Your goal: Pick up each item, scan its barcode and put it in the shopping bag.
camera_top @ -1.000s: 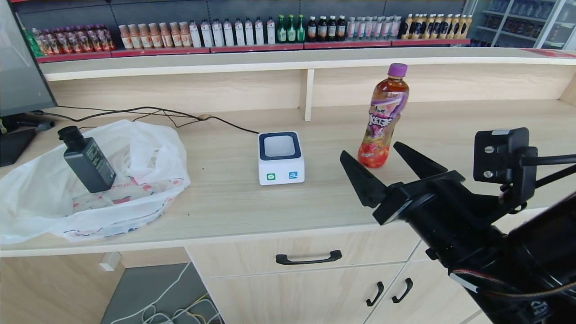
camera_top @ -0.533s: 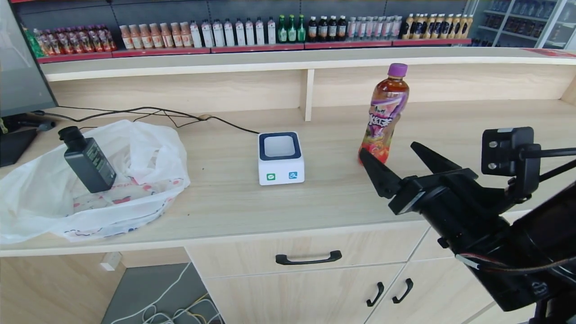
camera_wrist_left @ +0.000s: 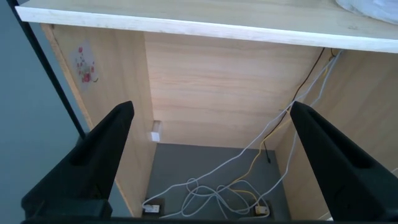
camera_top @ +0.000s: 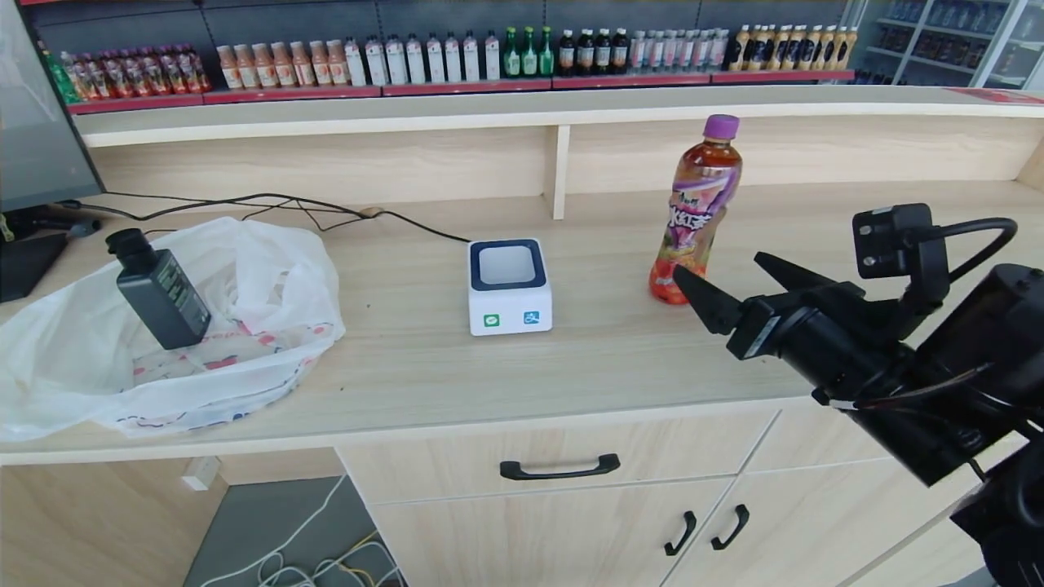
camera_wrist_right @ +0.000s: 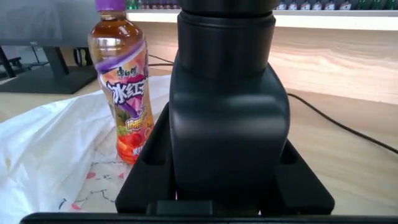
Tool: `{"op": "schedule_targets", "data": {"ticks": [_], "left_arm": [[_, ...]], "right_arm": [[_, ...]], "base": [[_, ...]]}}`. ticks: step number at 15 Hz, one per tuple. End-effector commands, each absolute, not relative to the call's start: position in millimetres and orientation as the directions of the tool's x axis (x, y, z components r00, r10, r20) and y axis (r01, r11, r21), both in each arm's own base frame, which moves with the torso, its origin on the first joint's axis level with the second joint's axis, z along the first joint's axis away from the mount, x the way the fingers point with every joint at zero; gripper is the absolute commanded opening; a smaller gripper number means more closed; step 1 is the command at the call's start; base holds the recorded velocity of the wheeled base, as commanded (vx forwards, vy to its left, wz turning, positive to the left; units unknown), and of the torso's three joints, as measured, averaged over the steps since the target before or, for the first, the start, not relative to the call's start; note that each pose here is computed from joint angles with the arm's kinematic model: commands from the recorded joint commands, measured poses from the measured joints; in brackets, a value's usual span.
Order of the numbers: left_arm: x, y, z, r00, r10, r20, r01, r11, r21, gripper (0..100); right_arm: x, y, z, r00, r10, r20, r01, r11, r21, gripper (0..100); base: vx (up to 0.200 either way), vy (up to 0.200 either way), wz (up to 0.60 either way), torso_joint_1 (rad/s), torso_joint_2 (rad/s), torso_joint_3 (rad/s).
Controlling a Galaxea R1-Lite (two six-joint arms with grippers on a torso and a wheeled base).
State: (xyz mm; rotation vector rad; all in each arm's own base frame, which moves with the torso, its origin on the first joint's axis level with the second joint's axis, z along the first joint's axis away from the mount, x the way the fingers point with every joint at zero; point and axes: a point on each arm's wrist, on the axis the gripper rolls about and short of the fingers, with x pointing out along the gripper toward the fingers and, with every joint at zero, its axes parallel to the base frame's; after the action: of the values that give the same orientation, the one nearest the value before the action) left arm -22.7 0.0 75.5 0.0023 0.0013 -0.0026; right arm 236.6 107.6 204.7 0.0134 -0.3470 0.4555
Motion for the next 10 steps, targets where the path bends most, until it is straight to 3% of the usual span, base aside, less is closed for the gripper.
{"op": "schedule_targets", "data": {"ticks": [1, 10], "left_arm": [[-22.7, 0.0, 75.5, 1.0, -0.003, -0.002, 0.003, 1.0, 0.003, 100], [-22.7, 0.0, 75.5, 1.0, -0.003, -0.002, 0.003, 1.0, 0.005, 100]], "right_arm": [[248.0, 115.7, 207.4, 0.829, 0.437, 0.349, -0.443, 0.894, -0.066, 0], [287.7, 161.8, 177.9, 0.813, 0.505, 0.289, -0.516, 0.856, -0.044, 0]], "base": [[0.0, 0.0, 0.0, 0.0, 0.0, 0.0], [0.0, 0.0, 0.0, 0.0, 0.0, 0.0]]}}
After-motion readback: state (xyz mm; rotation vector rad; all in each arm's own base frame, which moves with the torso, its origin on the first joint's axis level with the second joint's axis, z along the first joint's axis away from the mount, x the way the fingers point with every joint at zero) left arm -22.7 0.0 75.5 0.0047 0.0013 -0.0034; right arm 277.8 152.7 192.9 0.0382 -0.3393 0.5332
